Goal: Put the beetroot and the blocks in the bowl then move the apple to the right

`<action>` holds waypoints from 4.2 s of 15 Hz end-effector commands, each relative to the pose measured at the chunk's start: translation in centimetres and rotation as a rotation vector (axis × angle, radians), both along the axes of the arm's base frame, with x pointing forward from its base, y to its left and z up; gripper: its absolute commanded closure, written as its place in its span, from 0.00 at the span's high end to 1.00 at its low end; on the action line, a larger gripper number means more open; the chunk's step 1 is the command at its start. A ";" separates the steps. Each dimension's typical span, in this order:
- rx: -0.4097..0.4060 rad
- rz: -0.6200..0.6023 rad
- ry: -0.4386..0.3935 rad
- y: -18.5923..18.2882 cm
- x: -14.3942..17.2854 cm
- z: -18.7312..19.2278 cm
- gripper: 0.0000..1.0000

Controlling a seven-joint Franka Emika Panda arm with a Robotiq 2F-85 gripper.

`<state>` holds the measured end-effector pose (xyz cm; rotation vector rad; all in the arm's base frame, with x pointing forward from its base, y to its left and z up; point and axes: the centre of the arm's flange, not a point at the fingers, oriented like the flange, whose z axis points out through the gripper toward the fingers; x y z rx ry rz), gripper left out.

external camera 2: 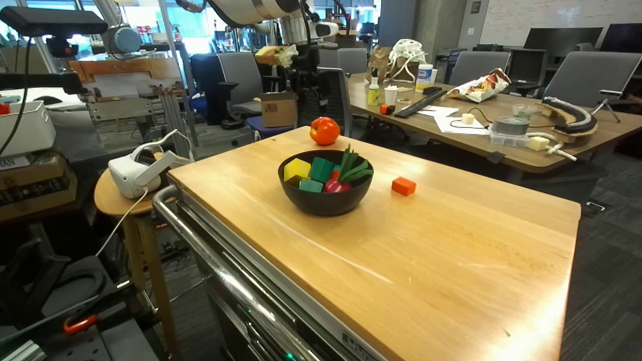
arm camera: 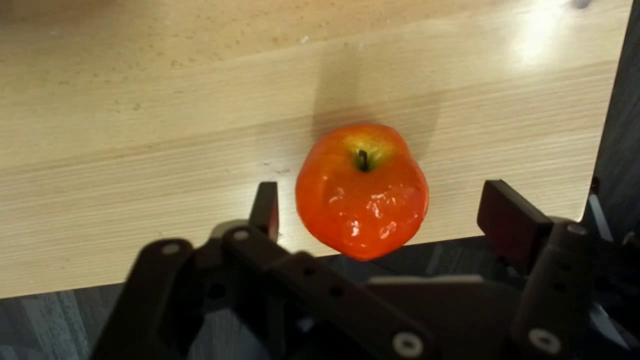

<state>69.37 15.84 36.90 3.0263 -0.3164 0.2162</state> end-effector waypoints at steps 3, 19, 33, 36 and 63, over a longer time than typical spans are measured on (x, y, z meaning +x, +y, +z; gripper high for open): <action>-0.100 0.004 -0.040 2.3 4.7 -0.2 1.00; -0.192 -0.040 0.074 0.8 8.3 -3.4 1.00; -0.101 -0.135 0.190 -2.9 7.6 -5.1 0.60; -0.214 -0.017 0.097 -3.6 5.9 -1.9 0.60; -0.209 -0.587 -0.118 -32.1 -17.5 1.4 0.60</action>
